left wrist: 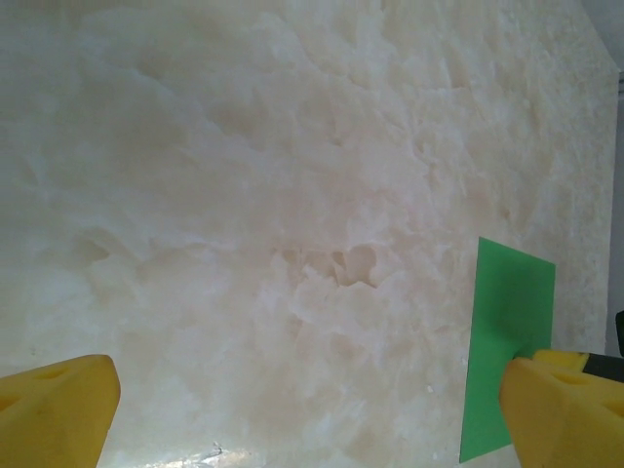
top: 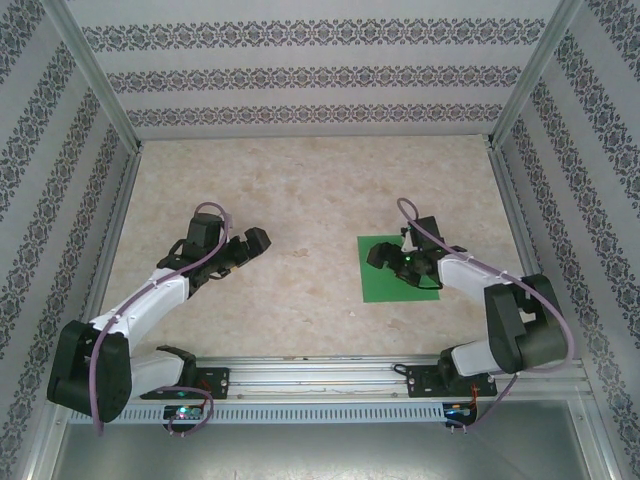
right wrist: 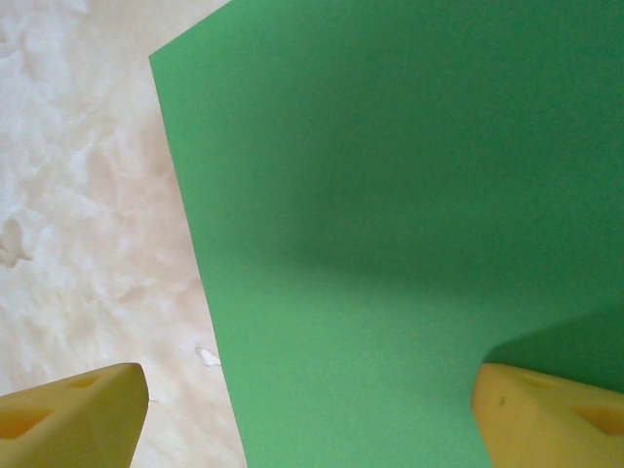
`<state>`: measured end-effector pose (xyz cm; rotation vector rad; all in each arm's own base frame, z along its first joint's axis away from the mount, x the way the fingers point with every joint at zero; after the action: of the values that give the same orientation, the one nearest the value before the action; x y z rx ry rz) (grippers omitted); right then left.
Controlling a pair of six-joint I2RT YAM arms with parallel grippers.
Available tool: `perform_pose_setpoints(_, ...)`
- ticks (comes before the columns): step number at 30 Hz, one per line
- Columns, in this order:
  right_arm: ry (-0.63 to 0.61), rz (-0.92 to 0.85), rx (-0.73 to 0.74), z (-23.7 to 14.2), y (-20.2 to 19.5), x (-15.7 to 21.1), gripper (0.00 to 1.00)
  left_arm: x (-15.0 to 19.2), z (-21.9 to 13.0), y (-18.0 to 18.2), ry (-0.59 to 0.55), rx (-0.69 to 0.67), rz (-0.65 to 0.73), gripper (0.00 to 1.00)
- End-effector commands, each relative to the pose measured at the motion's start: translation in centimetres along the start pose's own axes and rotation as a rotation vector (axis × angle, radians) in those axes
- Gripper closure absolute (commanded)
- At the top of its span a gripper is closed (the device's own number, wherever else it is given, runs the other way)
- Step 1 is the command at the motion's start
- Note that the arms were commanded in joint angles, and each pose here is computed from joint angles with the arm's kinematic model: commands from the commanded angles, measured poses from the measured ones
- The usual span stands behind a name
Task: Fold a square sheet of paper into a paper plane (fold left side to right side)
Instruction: Move the square sheet of paper to the center of the table.
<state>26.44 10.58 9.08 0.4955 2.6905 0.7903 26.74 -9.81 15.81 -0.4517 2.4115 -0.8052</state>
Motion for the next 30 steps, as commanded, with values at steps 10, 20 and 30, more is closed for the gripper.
perform_pose_setpoints(10, -0.019, 0.066, -0.057, 6.8, 8.7, 1.5, 0.11, -0.5, -0.6, -0.5, -0.033, -0.033, -0.005, 0.0)
perform_pose_setpoints(20, -0.035, -0.011, -0.137, 6.7, 14.4, 1.2, 0.07, 0.1, 0.2, -1.8, 0.044, 0.048, 0.001, 0.09)
perform_pose_setpoints(30, -0.093, -0.25, 0.152, 3.1, 9.9, -2.4, 0.02, 2.8, 4.7, -5.8, 0.215, 0.182, 0.029, 0.5)
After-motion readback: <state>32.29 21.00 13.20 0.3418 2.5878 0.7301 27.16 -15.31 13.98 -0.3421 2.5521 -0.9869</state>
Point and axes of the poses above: each hand's point on the last joint's axis, 136 mm out from that joint toward the fingers, its own z axis out along the fingers, its own y axis along the line the jaws close on, x = y × z, the point moved 7 cm from there along -z, back along the fingers, and after that the axes turned 3 degrees about z, right-handed, at the moved point
